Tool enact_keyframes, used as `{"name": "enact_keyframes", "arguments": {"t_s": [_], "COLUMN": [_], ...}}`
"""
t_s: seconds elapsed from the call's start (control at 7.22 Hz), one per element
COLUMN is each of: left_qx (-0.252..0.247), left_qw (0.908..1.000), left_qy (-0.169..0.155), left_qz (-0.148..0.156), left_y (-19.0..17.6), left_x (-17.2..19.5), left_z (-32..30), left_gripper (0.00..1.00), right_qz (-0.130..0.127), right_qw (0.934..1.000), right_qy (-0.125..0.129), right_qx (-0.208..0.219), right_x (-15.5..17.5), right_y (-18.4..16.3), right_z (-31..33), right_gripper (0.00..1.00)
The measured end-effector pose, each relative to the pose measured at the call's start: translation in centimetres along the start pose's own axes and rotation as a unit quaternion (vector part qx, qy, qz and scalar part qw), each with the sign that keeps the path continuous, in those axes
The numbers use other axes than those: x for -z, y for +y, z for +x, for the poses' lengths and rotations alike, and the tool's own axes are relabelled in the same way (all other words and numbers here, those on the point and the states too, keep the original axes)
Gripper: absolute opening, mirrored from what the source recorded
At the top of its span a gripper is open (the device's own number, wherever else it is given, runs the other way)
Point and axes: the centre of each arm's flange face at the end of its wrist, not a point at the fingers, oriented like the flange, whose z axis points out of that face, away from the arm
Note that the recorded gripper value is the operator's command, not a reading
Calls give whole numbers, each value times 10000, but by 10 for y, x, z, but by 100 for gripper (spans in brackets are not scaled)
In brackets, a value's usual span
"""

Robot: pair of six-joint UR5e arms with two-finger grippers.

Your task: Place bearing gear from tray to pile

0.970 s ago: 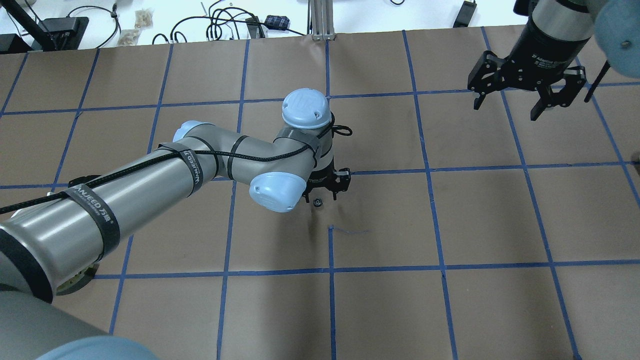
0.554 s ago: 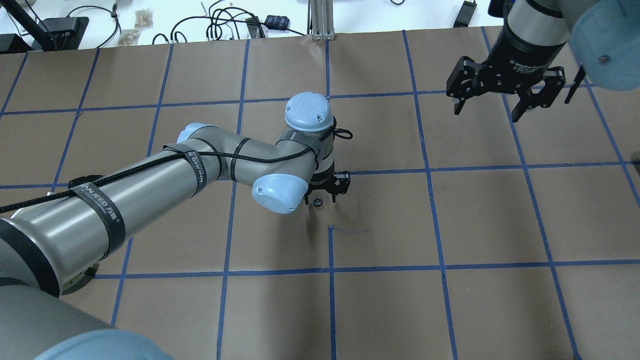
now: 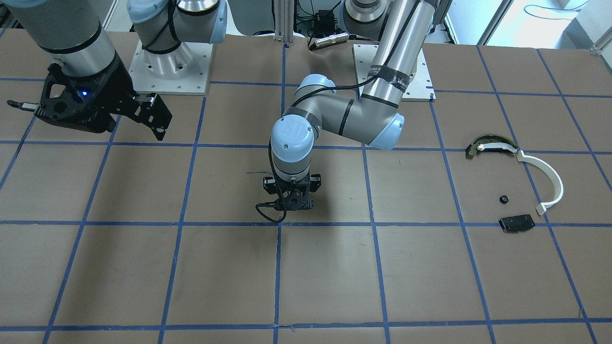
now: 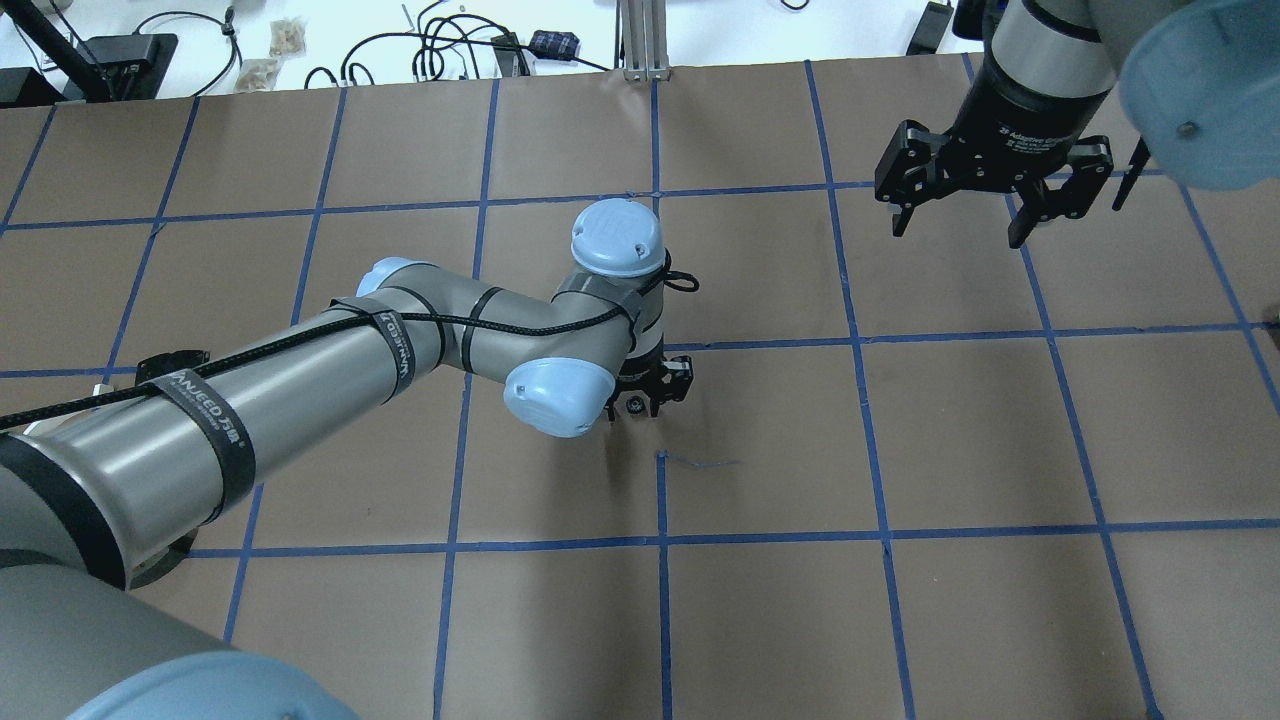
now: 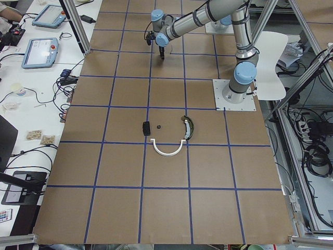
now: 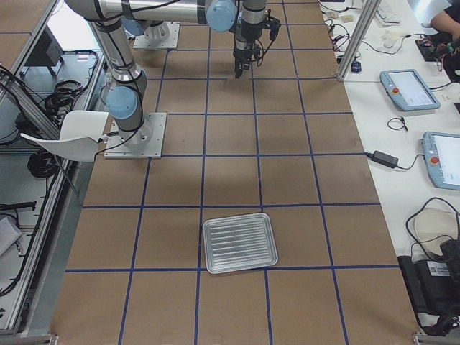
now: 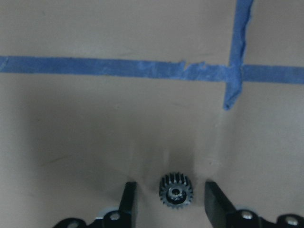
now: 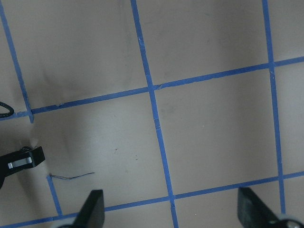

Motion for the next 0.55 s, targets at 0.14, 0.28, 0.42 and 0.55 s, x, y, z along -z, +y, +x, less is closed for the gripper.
{"name": "enact_keyframes", "arguments": {"t_s": [0.14, 0.28, 0.42, 0.55], "left_qx": [-11, -20, 16, 80], "left_qw": [10000, 10000, 9999, 9998], "left_qy": [13, 25, 18, -80], "left_qz": [27, 57, 123, 133], "left_y": [-1, -2, -7, -19], "left_x": [3, 6, 16, 31], "left_z": [0, -1, -7, -32], "left_gripper": [0, 0, 0, 0], "right_qz": [15, 28, 34, 36], "right_qw": [10000, 10000, 10000, 10000], "right_qy": [-1, -1, 3, 7], "right_qx": [5, 7, 8, 9], "right_x": [1, 3, 3, 3], "right_y": [1, 3, 3, 3], "right_z": [0, 0, 0, 1], "right_gripper": [100, 100, 100, 100]}}
